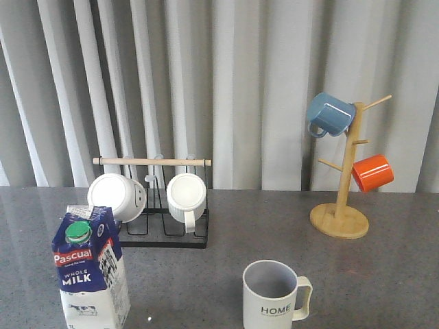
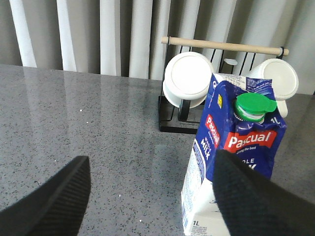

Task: Place milk next to cup
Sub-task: 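Open the right gripper and withdraw it from the mug, then move the left gripper to the carton top and grasp it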

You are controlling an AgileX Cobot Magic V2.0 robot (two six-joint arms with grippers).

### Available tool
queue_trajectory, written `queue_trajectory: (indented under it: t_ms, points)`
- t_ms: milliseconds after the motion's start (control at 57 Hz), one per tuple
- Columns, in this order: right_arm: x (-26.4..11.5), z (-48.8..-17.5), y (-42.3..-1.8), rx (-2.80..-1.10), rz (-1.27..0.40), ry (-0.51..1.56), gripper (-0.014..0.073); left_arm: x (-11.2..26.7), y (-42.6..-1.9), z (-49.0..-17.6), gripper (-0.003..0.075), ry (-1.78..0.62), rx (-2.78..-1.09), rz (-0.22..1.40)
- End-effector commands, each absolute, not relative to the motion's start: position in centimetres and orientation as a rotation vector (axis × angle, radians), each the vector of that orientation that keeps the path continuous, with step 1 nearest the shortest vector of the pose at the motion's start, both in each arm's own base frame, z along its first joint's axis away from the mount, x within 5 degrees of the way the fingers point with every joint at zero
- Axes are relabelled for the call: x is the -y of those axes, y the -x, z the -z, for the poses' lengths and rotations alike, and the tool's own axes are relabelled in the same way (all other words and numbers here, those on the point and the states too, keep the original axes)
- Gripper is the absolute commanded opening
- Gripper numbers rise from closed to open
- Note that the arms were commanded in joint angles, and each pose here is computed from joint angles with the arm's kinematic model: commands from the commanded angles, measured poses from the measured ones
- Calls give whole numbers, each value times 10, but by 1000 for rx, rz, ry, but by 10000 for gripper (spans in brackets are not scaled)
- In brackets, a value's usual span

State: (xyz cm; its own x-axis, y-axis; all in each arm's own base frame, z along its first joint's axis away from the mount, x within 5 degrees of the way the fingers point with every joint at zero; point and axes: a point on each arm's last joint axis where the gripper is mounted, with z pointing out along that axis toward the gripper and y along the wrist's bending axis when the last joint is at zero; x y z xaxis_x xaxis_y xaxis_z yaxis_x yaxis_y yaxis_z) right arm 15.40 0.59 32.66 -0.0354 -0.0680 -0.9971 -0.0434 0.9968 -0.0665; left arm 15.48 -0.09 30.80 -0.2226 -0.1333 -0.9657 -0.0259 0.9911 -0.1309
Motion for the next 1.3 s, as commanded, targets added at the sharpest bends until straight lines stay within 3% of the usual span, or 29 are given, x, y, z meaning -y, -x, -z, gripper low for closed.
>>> queue_trajectory:
  t_ms: [0,526,666,806,1017,1280]
  points:
    - [-6,-345,-153,-1501,26,91,-8,2,-156,-327,491,107,-1680,114]
    - [-6,-345,-153,-1501,26,91,-8,2,-156,-328,496,164,-1669,168]
    - [-6,-345,-153,-1501,26,91,-8,10,-156,-341,595,139,-1591,231]
    - [-6,-345,-153,-1501,27,91,-7,29,-166,-365,734,-60,-1554,211]
    - [-6,-345,-153,-1506,27,91,-8,53,-205,-383,702,-76,-1572,318]
    - [-6,-345,-153,-1506,26,90,-7,73,-252,-363,659,-94,-1642,347]
